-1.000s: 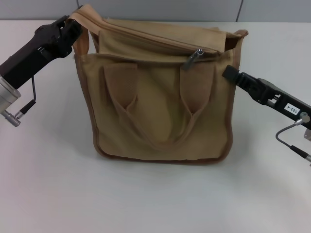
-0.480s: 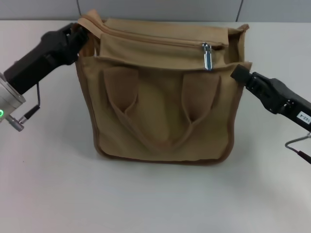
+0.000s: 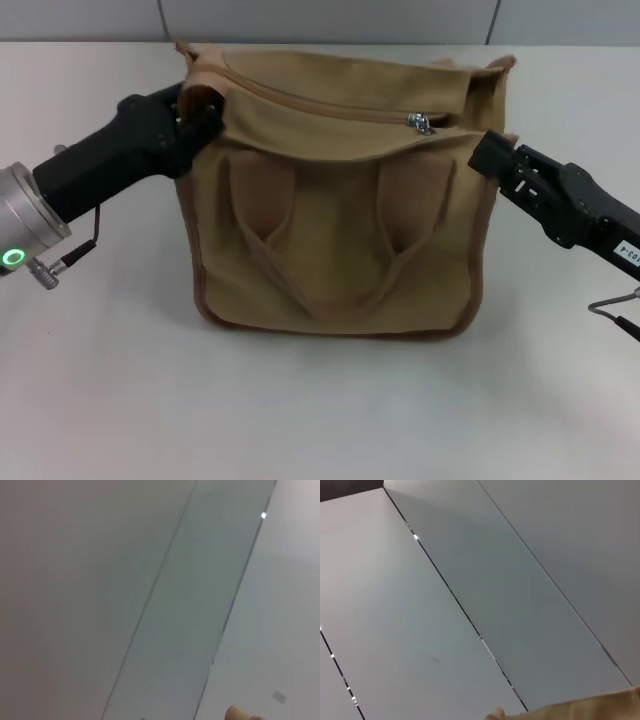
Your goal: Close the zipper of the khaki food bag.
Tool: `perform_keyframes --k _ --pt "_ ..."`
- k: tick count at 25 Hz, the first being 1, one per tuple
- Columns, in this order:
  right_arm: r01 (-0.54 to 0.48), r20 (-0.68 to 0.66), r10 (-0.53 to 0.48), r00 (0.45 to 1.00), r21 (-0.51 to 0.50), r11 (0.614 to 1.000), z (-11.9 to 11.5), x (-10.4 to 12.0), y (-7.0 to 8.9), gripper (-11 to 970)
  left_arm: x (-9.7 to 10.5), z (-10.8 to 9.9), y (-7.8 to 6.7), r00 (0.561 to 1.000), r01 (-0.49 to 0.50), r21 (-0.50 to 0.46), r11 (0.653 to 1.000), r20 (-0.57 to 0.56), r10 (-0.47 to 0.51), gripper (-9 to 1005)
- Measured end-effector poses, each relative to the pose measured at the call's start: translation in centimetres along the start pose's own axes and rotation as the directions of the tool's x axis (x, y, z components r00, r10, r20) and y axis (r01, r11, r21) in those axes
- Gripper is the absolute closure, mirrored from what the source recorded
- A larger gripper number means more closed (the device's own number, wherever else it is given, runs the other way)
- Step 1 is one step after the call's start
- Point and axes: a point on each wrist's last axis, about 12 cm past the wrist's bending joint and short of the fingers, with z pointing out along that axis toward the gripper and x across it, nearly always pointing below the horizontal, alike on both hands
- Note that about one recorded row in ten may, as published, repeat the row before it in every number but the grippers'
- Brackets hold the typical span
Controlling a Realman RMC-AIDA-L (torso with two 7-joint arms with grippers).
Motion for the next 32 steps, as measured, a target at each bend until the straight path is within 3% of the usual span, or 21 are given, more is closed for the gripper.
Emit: perform_keyframes --k 4,6,11,18,20,27,32 --pt "0.012 0.001 -0.012 1.000 0.000 1.000 0.0 0.1 0.0 748 -0.2 -0.5 -0.6 1.000 -0.022 0.044 0.999 0.007 0.022 800" --pt "0.011 0.000 -0.011 1.000 -0.001 1.000 0.0 0.1 0.0 512 -0.6 -1.0 -1.6 0.997 -0.067 0.123 0.990 0.046 0.062 719" --pt "0.013 -0.001 -0.013 1.000 -0.004 1.000 0.1 0.0 0.0 446 -1.6 -1.4 -2.3 0.995 -0.101 0.224 0.969 0.025 0.098 525" --pt "0.010 -0.006 -0.010 1.000 -0.002 1.000 0.2 0.2 0.0 380 -2.0 -1.7 -2.6 0.996 -0.091 0.259 0.962 0.006 0.093 269" --pt "0.004 -0.004 -0.004 1.000 -0.007 1.000 0.3 0.2 0.1 380 -2.9 -2.0 -3.5 0.992 -0.118 0.361 0.925 0.006 0.124 222" --pt "-0.015 0.004 0.015 1.000 -0.012 1.000 0.2 0.5 0.3 380 -3.9 -1.8 -3.7 0.993 -0.118 0.372 0.921 0.060 0.103 222" --pt "-0.002 0.025 0.003 1.000 -0.027 1.000 0.0 0.3 0.6 381 -3.9 -0.5 -4.7 0.997 -0.070 0.479 0.875 -0.005 0.082 223"
